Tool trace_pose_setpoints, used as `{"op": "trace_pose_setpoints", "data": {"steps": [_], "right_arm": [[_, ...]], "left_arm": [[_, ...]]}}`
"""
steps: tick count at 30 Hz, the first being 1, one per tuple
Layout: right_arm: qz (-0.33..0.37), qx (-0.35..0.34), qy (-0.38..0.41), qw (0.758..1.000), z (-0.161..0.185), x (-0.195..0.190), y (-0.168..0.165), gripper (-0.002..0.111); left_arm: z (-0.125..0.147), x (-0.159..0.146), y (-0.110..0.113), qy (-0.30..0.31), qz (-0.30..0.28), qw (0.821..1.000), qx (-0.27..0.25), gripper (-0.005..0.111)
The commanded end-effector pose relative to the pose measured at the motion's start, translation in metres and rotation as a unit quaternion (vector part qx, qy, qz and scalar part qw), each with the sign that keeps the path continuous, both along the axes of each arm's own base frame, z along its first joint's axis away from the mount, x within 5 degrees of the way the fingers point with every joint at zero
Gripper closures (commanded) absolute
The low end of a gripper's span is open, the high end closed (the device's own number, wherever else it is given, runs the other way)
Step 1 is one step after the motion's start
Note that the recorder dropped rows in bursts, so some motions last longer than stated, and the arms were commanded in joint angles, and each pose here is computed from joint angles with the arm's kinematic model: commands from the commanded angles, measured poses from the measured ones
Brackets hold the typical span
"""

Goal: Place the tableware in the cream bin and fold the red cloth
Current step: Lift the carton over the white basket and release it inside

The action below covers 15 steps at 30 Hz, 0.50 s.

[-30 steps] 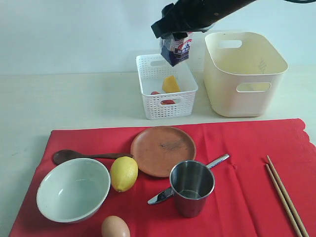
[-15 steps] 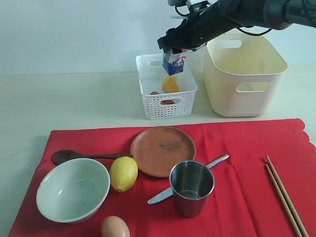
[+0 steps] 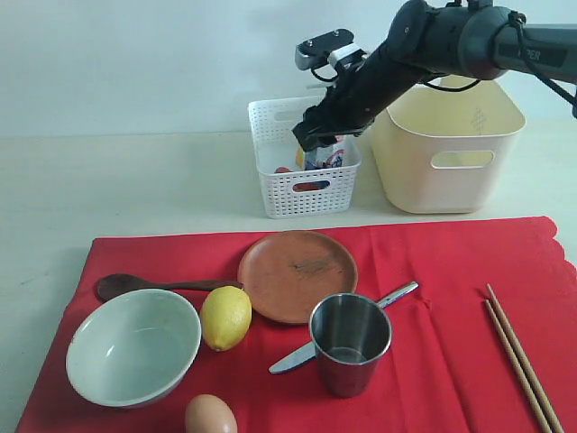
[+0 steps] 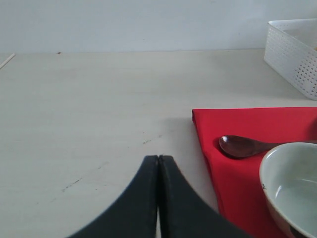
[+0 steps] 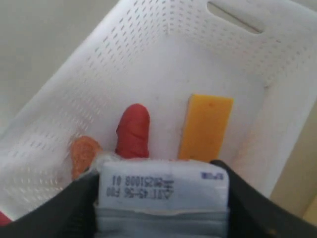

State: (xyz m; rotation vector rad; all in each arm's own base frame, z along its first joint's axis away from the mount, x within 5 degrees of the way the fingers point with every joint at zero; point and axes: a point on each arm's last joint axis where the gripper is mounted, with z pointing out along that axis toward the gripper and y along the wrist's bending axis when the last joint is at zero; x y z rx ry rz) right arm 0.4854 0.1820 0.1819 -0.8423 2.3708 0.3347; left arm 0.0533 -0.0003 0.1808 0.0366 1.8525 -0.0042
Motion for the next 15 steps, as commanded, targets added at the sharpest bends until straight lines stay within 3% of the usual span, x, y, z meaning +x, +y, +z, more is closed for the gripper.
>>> {"op": "trace_pose_setpoints", "data": {"steps": [1,4,6,15], "right_arm": [[0.014,-0.020,-0.004,1.000,0.009,-0.002,-0.002,0.059],[0.009,-0.016,-0.020,1.000,0.014,0.000,-0.002,0.035],[0.005,-0.011,-0.037,0.999,0.023,0.001,-0.003,0.028],[-0.010,0.010,-0.086,0.996,0.071,-0.007,-0.006,0.028]], "left_arm": [[0.000,0.000,0.000,-0.006,0.001,1.000,0.000,0.107],[0.000,0.000,0.000,-0.006,0.001,1.000,0.000,0.107],[0.000,0.000,0.000,-0.006,0.001,1.000,0.000,0.107],[0.000,0.000,0.000,-0.006,0.001,1.000,0.000,0.107]]}}
